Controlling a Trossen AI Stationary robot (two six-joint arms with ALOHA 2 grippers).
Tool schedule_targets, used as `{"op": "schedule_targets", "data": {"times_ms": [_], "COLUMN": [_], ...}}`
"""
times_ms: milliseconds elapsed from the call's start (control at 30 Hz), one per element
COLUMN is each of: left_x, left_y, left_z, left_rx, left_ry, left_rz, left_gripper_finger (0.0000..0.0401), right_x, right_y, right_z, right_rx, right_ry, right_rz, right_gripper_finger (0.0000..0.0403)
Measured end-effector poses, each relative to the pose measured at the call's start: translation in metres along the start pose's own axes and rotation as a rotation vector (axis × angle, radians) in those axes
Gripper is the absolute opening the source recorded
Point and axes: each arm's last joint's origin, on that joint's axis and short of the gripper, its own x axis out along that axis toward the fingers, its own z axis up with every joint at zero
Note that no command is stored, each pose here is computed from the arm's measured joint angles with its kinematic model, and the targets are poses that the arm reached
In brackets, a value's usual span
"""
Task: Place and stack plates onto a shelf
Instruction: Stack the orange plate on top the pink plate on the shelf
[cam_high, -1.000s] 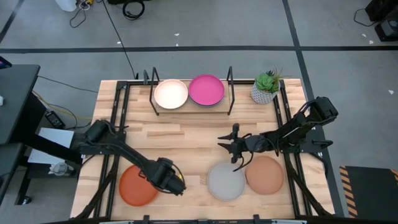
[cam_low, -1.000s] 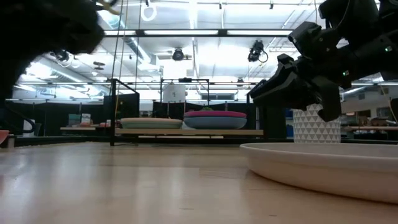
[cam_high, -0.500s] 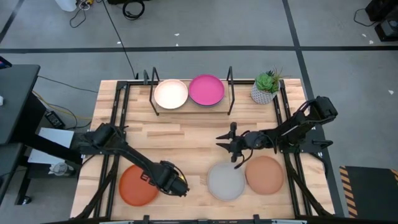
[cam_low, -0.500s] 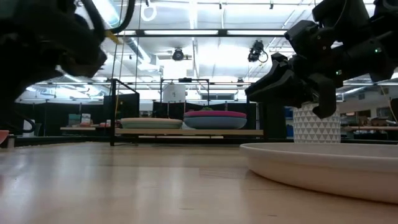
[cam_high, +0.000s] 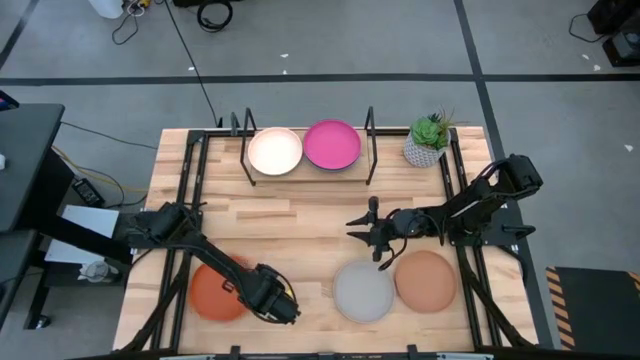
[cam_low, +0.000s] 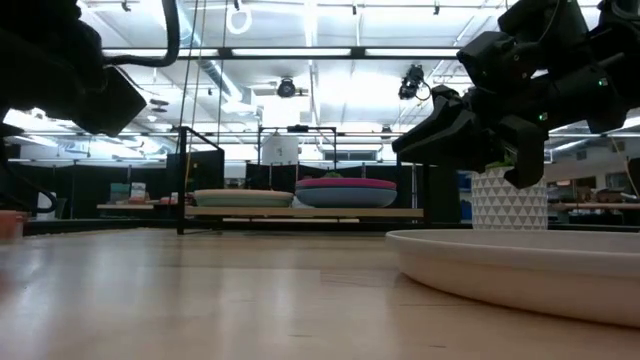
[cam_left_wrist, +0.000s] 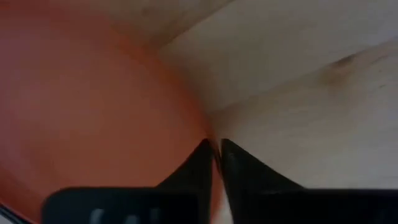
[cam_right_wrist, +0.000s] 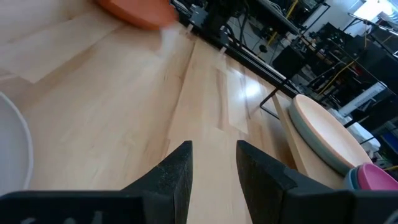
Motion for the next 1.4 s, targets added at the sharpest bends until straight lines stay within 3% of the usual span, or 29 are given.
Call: {"op": "schedule_targets", "data": {"times_ms": [167,333,533,667,933,1067,1200,1400], "left_x": [-0.016,-0.075,-0.129,-0.148,-0.163,-0.164,-0.168,-0.17], "left_y": [-0.004,-0.001,0.014,0.028,0.067,0.085,0.099,0.115], "left_z": [0.006,0.022,0.065,0.108,0.185,0.213,0.23,0.247], "left_rx": [0.076,0.185,0.381,0.49,0.621,0.682,0.755,0.844], "left_ry": [0.002,-0.156,-0.474,-0.591,-0.603,-0.588,-0.594,-0.553], "left_rz": [-0.059,-0.161,-0.069,-0.014,0.112,0.169,0.202,0.167], "left_gripper_finger": [0.0013,0.0013,0.0013,0.0013,0.0013,0.0015,0.0016,0.0016], "right_x": [0.0,0.0,0.0,0.0,-0.001,-0.007,-0.02,-0.038], "right_y": [0.0,0.0,0.002,0.002,0.006,0.011,0.014,0.015], "right_z": [0.0,0.0,0.0,0.0,-0.006,-0.012,-0.011,-0.013], "right_rx": [0.0,0.008,0.023,0.044,0.111,0.107,0.122,0.163], "right_ry": [0.001,0.002,-0.019,-0.022,0.053,0.097,-0.006,-0.129], "right_rz": [0.001,0.002,0.046,0.061,0.096,0.05,0.011,-0.007], "right_gripper_finger": [0.013,0.013,0.013,0.013,0.013,0.013,0.013,0.013]}}
